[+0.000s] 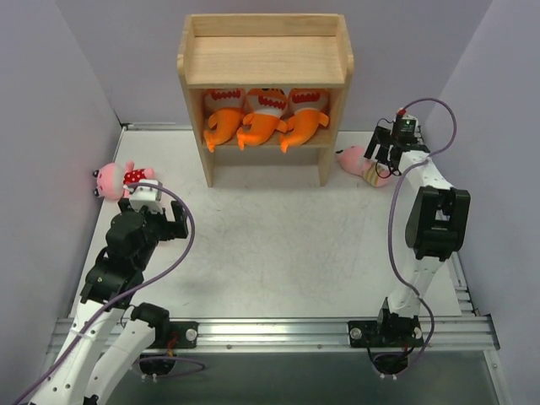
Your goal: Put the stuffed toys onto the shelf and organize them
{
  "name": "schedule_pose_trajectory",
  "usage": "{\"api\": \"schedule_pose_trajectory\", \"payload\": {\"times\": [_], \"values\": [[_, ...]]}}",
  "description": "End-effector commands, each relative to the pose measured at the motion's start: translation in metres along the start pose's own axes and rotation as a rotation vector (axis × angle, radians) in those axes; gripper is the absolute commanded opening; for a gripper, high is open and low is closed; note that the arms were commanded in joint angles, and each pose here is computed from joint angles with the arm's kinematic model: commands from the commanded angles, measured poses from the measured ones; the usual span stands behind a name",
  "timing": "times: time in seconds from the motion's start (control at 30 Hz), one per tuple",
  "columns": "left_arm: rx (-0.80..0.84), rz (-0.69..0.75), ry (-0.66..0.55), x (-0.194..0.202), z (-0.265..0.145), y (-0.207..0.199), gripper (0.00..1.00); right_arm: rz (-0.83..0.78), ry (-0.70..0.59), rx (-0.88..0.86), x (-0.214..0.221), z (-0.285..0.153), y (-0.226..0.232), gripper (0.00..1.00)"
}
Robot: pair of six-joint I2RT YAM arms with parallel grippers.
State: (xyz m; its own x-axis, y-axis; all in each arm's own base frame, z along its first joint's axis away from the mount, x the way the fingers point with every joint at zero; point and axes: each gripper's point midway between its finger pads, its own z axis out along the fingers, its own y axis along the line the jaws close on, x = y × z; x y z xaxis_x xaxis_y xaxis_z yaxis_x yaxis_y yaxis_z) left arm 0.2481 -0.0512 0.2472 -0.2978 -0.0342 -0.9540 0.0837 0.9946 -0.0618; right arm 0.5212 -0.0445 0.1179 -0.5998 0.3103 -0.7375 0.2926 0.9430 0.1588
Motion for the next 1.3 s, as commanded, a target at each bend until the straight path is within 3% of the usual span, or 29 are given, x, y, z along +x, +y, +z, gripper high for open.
{"api": "schedule_pose_trajectory", "payload": {"times": [0.0,0.17,0.3,0.43,0.53,0.63,0.87,1.07,1.27], "values": [[0.001,0.009,-0.035,-0.008,0.001,-0.001,0.96,-0.018,0.038,-0.005,0.014,0.019,-0.006,0.78],[0.009,0.014,-0.037,-0.009,0.001,-0.002,0.96,0.000,0.110,0.024,0.055,0.033,-0.017,0.74],[0.011,0.014,-0.040,-0.009,0.000,-0.002,0.97,0.000,0.156,0.012,0.073,0.035,-0.017,0.63],[0.013,0.016,-0.041,-0.009,0.000,-0.003,0.96,0.017,0.179,0.006,0.084,0.022,-0.015,0.28],[0.018,0.014,-0.044,-0.010,-0.001,-0.003,0.96,0.064,0.177,0.058,0.092,0.006,-0.024,0.09],[0.024,0.014,-0.048,-0.011,-0.002,-0.004,0.96,0.103,0.175,0.129,0.108,-0.020,-0.028,0.00],[0.037,0.013,-0.051,-0.011,-0.004,-0.006,0.97,0.192,0.123,0.283,0.142,-0.093,-0.038,0.00],[0.039,0.010,-0.057,-0.011,-0.006,-0.007,0.97,0.266,0.085,0.224,0.166,-0.146,-0.019,0.06],[0.045,0.010,-0.053,-0.011,-0.006,-0.008,0.97,0.267,0.114,0.120,0.206,-0.163,0.035,0.09]]}}
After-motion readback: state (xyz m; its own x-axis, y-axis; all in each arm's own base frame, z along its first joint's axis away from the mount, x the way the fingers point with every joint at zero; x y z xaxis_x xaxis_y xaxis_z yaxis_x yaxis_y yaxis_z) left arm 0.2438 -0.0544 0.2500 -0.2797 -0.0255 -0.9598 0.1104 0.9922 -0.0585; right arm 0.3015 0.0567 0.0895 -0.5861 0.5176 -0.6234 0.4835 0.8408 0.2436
